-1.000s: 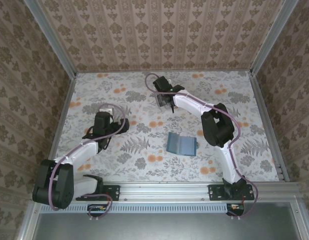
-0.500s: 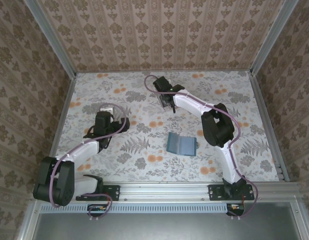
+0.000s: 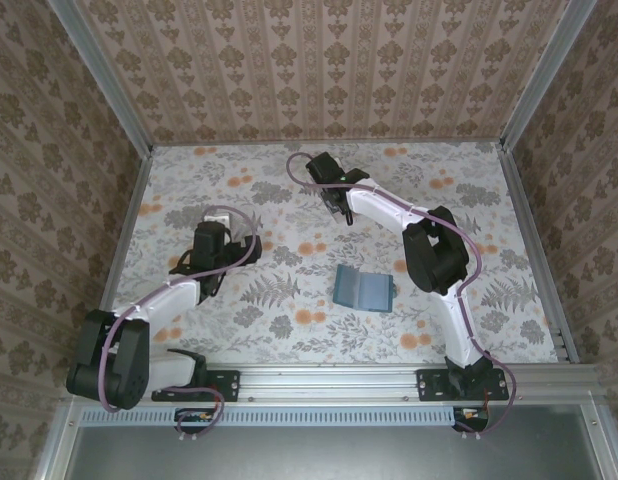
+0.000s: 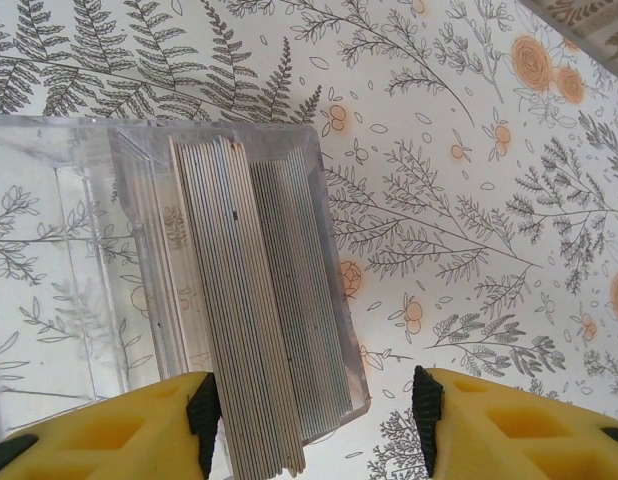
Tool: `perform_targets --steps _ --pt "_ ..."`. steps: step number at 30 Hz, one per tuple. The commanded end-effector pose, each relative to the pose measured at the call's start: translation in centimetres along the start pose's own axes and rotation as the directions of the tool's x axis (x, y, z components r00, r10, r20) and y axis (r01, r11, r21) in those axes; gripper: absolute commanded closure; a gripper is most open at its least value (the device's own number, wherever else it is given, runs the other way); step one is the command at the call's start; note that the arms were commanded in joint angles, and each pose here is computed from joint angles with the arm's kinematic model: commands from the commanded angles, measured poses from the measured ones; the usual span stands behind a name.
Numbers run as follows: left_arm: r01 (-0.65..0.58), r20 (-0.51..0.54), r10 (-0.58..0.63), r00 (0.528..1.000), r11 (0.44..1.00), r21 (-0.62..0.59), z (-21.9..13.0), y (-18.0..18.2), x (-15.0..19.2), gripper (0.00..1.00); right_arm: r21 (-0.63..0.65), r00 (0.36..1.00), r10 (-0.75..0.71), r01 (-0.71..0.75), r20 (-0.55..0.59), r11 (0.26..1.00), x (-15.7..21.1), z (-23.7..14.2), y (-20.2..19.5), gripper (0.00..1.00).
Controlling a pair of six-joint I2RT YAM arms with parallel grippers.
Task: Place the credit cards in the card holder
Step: Pick up the credit card from the storage box.
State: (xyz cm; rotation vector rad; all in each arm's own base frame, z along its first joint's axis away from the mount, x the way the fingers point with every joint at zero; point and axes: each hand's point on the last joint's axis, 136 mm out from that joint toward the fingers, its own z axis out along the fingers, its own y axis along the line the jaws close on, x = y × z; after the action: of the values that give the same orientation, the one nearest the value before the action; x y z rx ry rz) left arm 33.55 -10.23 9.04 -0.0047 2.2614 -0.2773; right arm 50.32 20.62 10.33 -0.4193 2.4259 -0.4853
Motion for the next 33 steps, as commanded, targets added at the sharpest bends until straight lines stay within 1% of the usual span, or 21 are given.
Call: perform_targets --steps 1,4,7,10,13,14,17,19,21,26,28,31,32,33 --pt "-0.015 0.005 0.015 1.000 0.999 -0.033 -0.1 0.3 -0.8 0.00 0.068 0.999 -0.022 0.019 0.040 0.998 -1.7 -1.4 -2.0 0.44" --pt "-0.015 0.011 0.016 1.000 0.999 -0.048 -0.1 0.6 -0.6 0.00 0.085 0.998 -0.043 0.039 0.037 0.996 -1.5 -1.3 -2.1 0.49" --pt "-0.014 0.008 0.014 1.000 0.999 -0.046 -0.2 0.5 -0.8 0.00 0.082 0.997 -0.062 0.059 0.035 0.995 -1.5 -1.2 -2.0 0.59" --pt "-0.016 0.015 0.016 1.000 0.999 -0.030 -0.2 0.2 -0.7 0.00 0.056 0.997 -0.073 0.071 0.028 0.996 -1.3 -1.3 -1.7 0.75" --pt "-0.013 0.009 0.013 1.000 0.999 -0.045 -0.2 0.4 -0.7 0.00 0.019 0.996 -0.088 0.088 0.021 0.996 -1.0 -1.2 -1.0 0.95" --pt "-0.013 0.004 0.013 1.000 0.999 -0.035 -0.3 0.2 -0.8 0.00 0.009 0.996 -0.091 0.091 0.017 0.996 -0.8 -1.1 -0.8 1.00" --pt "-0.020 0.018 0.020 1.000 0.999 -0.027 -0.4 0.1 -0.7 0.00 -0.016 0.997 -0.073 0.073 0.004 0.997 -0.4 -1.6 -0.7 1.00" --pt "-0.016 0.026 0.017 1.000 0.999 -0.036 -0.4 0.3 -0.8 0.00 -0.064 0.999 -0.044 0.045 0.014 0.997 -0.6 -2.6 -0.4 1.00" --pt "-0.022 0.018 0.022 1.000 1.000 -0.011 -0.6 -0.3 -1.0 0.00 -0.100 1.000 -0.004 0.007 0.029 0.995 -0.9 -3.6 -0.4 1.00" --pt "-0.036 0.046 0.034 0.998 0.999 0.039 -0.6 -1.3 -1.1 0.00 -0.152 0.990 0.136 -0.128 0.048 0.980 -1.6 -6.4 -1.5 1.00" --pt "-0.045 0.052 0.040 0.998 0.995 0.093 -0.9 -2.3 -1.5 0.00 -0.179 0.979 0.195 -0.183 0.056 0.967 -1.7 -7.4 -1.7 1.00" --pt "-0.089 0.090 0.075 0.993 0.981 0.170 -1.4 -3.9 -1.4 0.00 -0.214 0.952 0.300 -0.282 0.057 0.935 -1.0 -8.9 -2.3 1.00" --pt "-0.100 0.107 0.079 0.991 0.971 0.217 -1.6 -4.8 -1.6 0.00 -0.229 0.939 0.338 -0.318 0.054 0.920 -0.6 -9.5 -2.5 1.00" --pt "-0.113 0.129 0.078 0.988 0.950 0.292 -2.0 -6.1 -1.9 0.00 -0.252 0.926 0.375 -0.352 0.051 0.902 -0.1 -10.2 -2.7 1.00"
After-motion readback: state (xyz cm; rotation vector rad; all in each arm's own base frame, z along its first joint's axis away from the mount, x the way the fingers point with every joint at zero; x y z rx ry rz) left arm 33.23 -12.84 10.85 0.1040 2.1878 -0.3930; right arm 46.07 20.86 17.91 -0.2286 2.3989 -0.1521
